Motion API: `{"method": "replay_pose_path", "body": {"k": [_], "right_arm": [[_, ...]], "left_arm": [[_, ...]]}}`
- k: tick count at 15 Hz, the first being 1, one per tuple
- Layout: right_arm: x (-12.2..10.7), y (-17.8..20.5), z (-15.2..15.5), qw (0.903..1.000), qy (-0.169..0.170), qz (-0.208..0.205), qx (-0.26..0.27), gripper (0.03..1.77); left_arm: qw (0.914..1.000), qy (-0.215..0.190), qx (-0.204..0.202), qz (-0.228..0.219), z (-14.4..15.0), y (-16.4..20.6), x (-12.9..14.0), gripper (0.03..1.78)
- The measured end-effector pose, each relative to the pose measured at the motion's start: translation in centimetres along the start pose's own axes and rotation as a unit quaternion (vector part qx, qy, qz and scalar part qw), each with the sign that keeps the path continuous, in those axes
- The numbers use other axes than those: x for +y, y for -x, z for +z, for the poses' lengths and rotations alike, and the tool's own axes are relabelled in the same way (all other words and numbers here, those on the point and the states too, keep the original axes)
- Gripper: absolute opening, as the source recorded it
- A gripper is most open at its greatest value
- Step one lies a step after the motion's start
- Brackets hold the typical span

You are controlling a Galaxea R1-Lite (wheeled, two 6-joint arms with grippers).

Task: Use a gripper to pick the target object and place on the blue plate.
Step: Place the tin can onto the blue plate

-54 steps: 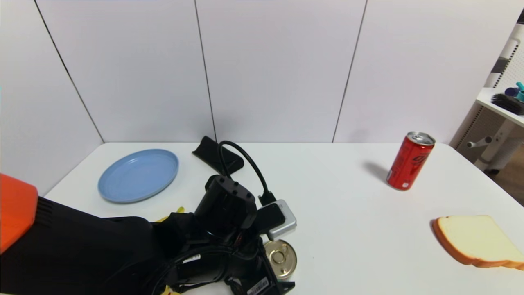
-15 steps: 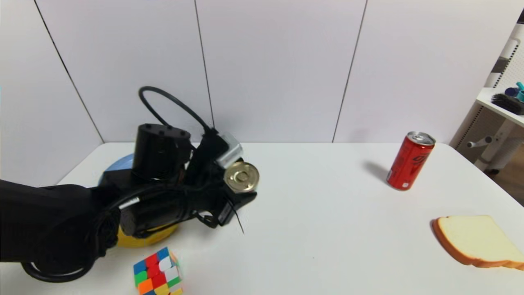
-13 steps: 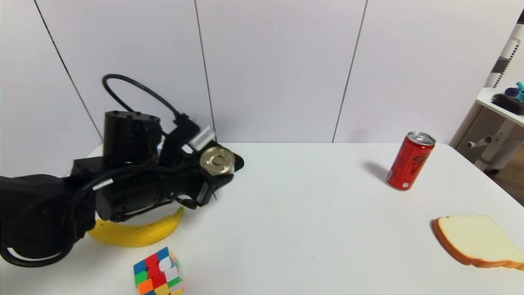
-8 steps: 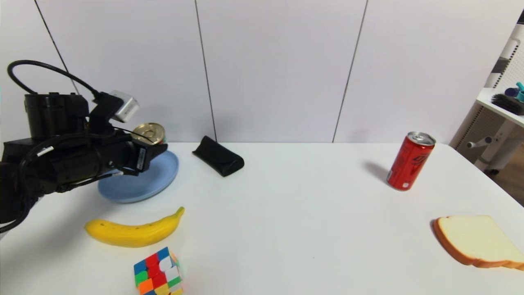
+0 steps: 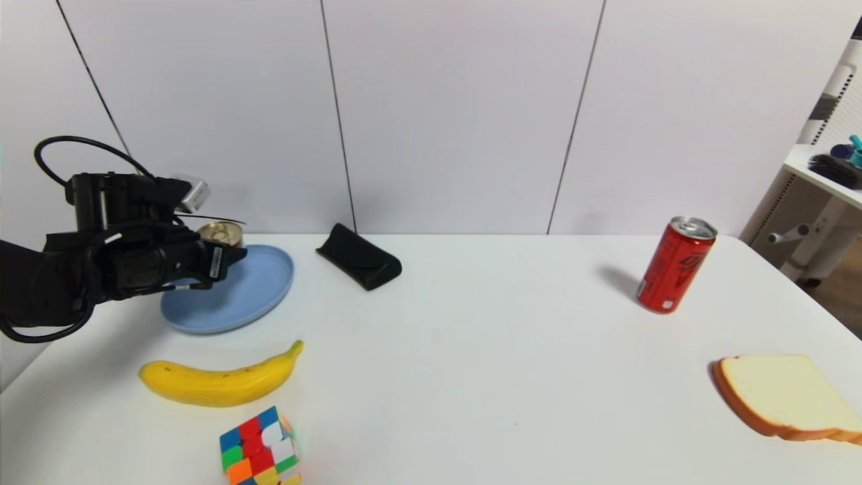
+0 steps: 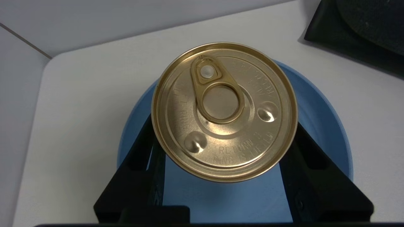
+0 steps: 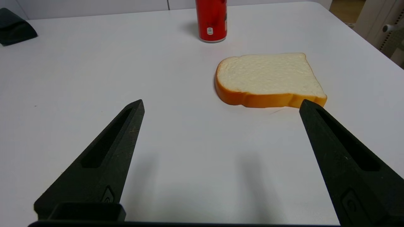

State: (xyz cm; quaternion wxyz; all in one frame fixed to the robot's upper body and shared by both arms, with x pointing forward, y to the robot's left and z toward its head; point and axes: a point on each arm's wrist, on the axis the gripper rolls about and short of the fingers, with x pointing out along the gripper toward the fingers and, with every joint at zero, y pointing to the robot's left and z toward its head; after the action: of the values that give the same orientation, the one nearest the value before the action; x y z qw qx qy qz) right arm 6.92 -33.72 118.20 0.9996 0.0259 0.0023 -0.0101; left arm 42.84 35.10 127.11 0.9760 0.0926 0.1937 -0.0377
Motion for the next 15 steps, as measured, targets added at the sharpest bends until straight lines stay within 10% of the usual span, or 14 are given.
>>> {"method": "replay_pose_path", "body": {"k": [7, 15], "right_arm": [[0.0, 0.0, 0.0, 1.0, 0.0, 0.0, 0.0, 1.7], [0.0, 0.0, 0.0, 1.0, 0.0, 0.0, 0.0, 1.7]], "left_arm": [[0.9981, 0.042, 0.044, -0.015, -1.7, -1.3, -0.3, 1.01], [0.9986, 0.041, 0.028, -0.018, -0.9, -1.0, -0.2, 1.45]]}}
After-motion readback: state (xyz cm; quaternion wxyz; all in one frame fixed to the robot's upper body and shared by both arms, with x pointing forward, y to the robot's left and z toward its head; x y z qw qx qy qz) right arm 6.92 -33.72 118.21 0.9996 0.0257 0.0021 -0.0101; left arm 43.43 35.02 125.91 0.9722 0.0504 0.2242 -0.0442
